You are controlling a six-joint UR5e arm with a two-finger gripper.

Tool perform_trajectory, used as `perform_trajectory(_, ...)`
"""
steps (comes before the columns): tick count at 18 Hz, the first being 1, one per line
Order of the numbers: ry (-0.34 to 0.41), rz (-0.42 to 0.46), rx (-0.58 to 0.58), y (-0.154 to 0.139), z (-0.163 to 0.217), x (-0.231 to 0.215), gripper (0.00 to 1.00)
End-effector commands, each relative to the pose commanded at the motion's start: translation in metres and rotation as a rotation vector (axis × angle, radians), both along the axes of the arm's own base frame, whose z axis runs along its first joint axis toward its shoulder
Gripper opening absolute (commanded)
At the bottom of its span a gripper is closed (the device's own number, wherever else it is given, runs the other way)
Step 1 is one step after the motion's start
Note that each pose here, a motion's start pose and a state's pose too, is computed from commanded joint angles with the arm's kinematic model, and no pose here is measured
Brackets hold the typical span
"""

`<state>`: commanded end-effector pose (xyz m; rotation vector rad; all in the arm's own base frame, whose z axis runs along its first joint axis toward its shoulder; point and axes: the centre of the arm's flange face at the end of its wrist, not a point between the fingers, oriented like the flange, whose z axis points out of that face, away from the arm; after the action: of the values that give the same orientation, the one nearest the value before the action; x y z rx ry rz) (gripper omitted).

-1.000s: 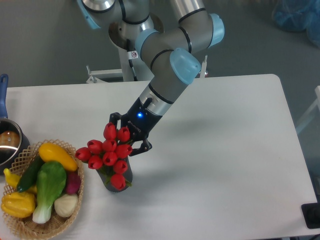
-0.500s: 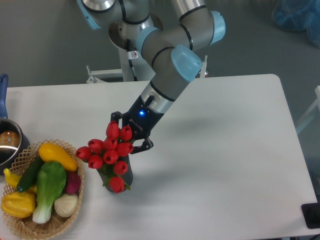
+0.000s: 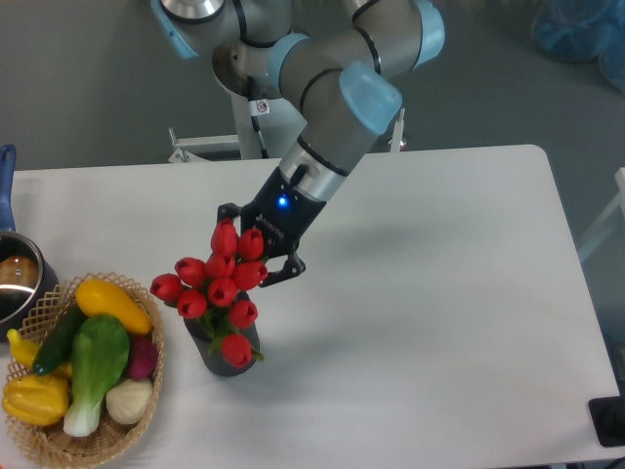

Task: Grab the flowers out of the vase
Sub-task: 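Lift the gripped tulips up and out of the grey vase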

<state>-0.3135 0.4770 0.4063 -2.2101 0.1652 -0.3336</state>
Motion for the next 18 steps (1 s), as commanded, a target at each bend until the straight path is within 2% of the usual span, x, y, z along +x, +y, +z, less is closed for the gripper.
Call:
perform_trajectory(11, -0.027, -0.001, 0.081, -0.008, 0.023, 0.001, 0.28)
perform_trajectory(18, -0.05, 0.05, 0.15, -0.028, 0.059, -0.009, 0.28)
